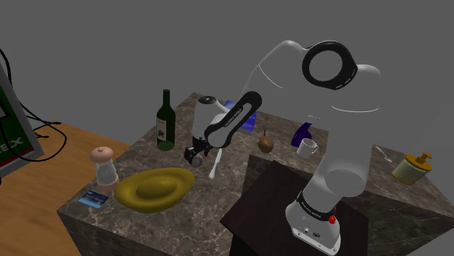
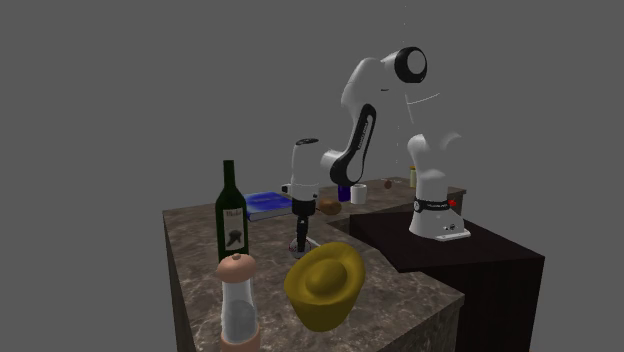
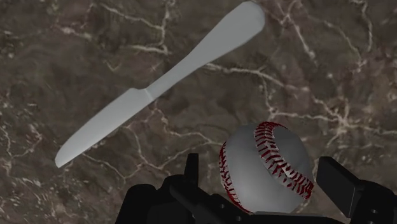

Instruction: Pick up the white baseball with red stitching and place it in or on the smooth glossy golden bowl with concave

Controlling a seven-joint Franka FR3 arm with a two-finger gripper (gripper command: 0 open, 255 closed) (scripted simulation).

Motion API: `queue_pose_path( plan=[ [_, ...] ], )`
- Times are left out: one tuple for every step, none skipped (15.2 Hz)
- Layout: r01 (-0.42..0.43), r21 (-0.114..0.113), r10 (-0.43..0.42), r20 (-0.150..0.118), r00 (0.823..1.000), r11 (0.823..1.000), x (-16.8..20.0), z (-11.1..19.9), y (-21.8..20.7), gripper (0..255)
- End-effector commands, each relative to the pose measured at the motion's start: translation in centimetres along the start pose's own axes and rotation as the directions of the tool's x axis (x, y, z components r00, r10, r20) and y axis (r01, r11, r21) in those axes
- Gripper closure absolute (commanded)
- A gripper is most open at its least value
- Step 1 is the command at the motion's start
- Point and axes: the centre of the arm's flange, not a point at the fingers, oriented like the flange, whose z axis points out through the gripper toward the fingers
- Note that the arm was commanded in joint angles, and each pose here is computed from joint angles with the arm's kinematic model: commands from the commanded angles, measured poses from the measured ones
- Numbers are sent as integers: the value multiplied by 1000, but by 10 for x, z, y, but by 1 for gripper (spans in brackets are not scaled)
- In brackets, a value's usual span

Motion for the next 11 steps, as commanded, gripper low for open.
queue_pose_path(
  plan=[
    [0,0,0,0,1000,1000,0,1,0,0],
    [0,0,0,0,1000,1000,0,1,0,0],
    [0,0,0,0,1000,1000,0,1,0,0],
    [0,0,0,0,1000,1000,0,1,0,0],
    [0,0,0,0,1000,1000,0,1,0,255],
    [0,0,0,0,1000,1000,0,1,0,255],
    [0,0,0,0,1000,1000,0,1,0,255],
    [0,0,0,0,1000,1000,0,1,0,255],
    [0,0,0,0,1000,1000,0,1,0,255],
    [0,0,0,0,1000,1000,0,1,0,255],
    [0,0,0,0,1000,1000,0,1,0,255]
  ],
)
